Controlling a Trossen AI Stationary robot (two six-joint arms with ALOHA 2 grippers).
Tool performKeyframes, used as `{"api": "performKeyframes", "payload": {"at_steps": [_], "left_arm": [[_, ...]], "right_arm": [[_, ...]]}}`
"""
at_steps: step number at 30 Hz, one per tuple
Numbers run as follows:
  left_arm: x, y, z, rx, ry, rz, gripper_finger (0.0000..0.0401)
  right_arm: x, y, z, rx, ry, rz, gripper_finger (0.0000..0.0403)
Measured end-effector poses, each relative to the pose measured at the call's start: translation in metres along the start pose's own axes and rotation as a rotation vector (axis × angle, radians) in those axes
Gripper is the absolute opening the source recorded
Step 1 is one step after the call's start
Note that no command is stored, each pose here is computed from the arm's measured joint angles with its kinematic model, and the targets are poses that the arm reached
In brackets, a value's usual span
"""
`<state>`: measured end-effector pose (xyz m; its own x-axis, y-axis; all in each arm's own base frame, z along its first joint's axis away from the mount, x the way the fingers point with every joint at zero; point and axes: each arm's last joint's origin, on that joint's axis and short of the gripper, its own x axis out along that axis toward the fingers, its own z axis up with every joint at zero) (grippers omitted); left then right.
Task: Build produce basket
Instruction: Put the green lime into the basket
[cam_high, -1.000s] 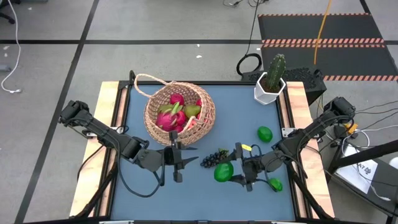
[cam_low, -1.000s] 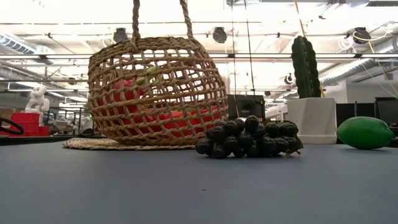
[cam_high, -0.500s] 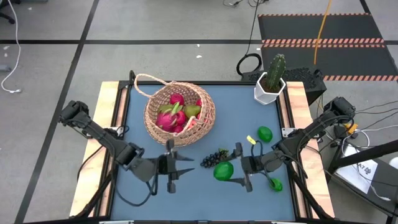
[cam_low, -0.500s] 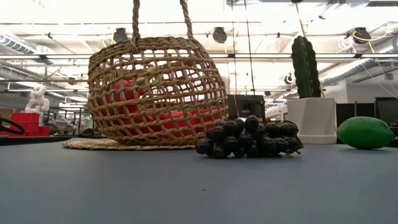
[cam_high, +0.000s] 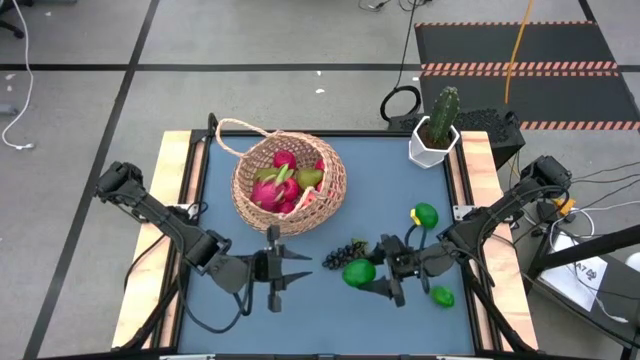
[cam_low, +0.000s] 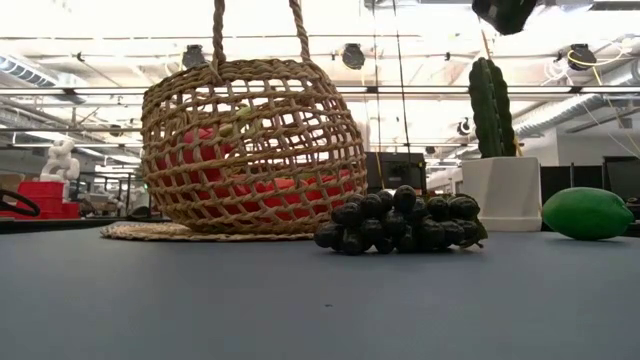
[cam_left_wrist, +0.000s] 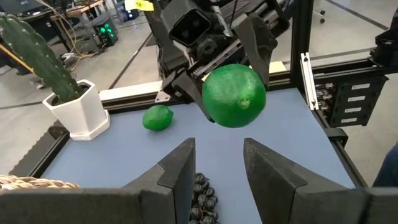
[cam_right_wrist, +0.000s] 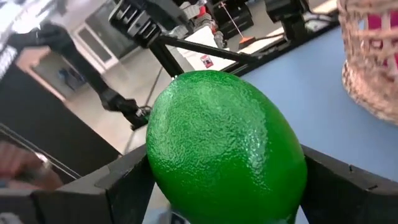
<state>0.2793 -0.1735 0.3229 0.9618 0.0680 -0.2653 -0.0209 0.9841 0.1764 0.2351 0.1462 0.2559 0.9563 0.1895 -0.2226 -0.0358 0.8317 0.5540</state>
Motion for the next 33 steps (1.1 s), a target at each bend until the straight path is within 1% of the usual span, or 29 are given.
{"api": "performKeyframes", "payload": {"at_steps": [7,10,13,19,29,33], "left_arm": [[0.0000,0.0000,0.0000,0.001,0.000,0.000,0.0138],[0.0000,0.0000,0.0000,0.002,0.000,0.000,0.0138],[0.0000,0.0000,0.0001,0.001,-0.001,0.000,0.0138],[0.0000,0.0000,0.0001,0.001,-0.001,0.001,0.0138],[0.0000,0.0000,0.0001,0.023,-0.001,0.002,0.0138],[0.0000,0.0001,0.0001,0.033,-0.001,0.002,0.0138]], "right_arm": [[0.0000,0.0000,0.0000,0.195,0.000,0.000,0.0320],[0.0000,0.0000,0.0000,0.231,0.000,0.000,0.0320],[0.0000,0.0000,0.0000,0.214,0.000,0.000,0.0320],[0.0000,0.0000,0.0000,0.127,0.000,0.000,0.0320],[0.0000,0.0000,0.0000,0.120,-0.001,-0.001,0.0320],[0.0000,0.0000,0.0000,0.081,-0.001,-0.001,0.0320]]}}
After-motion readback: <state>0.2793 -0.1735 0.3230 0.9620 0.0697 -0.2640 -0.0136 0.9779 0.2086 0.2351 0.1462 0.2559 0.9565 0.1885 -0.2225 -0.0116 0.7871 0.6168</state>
